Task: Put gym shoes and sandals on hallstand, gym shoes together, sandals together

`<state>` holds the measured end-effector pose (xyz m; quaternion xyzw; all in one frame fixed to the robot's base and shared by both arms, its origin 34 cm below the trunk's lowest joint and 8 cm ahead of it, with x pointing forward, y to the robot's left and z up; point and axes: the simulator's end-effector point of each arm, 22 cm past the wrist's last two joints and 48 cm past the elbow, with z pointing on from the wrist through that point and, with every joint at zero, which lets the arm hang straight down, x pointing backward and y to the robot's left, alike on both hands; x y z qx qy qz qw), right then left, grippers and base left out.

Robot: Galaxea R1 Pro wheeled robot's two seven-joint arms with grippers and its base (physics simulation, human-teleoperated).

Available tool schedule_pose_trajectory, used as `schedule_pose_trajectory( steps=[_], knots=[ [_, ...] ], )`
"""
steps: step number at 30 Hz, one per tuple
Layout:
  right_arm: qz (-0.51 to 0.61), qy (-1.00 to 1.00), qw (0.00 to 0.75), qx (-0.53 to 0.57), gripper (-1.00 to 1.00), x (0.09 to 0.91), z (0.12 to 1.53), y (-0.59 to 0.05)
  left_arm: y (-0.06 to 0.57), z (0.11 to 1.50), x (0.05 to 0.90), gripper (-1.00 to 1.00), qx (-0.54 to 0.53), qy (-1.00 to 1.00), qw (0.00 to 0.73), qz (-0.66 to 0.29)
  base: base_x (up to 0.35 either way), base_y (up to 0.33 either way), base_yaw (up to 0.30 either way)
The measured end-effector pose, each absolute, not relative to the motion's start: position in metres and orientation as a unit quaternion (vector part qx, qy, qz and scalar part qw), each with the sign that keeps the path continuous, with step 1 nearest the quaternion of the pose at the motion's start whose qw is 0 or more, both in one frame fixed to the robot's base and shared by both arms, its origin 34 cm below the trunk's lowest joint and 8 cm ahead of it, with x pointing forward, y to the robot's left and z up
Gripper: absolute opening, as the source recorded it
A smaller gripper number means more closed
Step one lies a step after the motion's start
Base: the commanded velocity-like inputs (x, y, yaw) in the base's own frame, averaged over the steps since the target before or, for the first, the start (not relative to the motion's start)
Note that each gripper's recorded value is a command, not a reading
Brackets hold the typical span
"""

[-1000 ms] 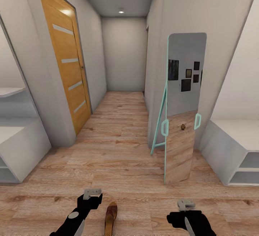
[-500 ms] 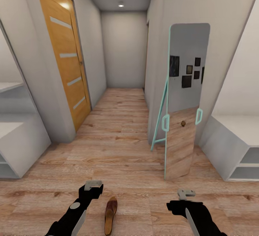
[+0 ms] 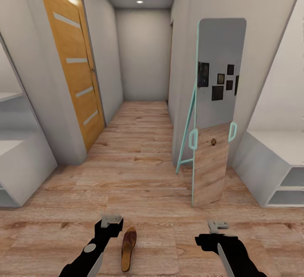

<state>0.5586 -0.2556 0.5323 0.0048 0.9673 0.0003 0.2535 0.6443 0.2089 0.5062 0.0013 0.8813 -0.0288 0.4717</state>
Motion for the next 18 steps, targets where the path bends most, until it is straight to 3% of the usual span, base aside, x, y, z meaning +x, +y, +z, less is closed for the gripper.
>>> schedule_pose_trajectory(
  steps=[18],
  knots=[
    [-0.001, 0.971, 0.241, 0.004, 1.00, 0.548, 0.484, -0.257, 0.210, 0.455, 0.632, 1.00, 0.000, 0.887, 0.461, -0.029, 0.000, 0.000, -0.107]
  ],
)
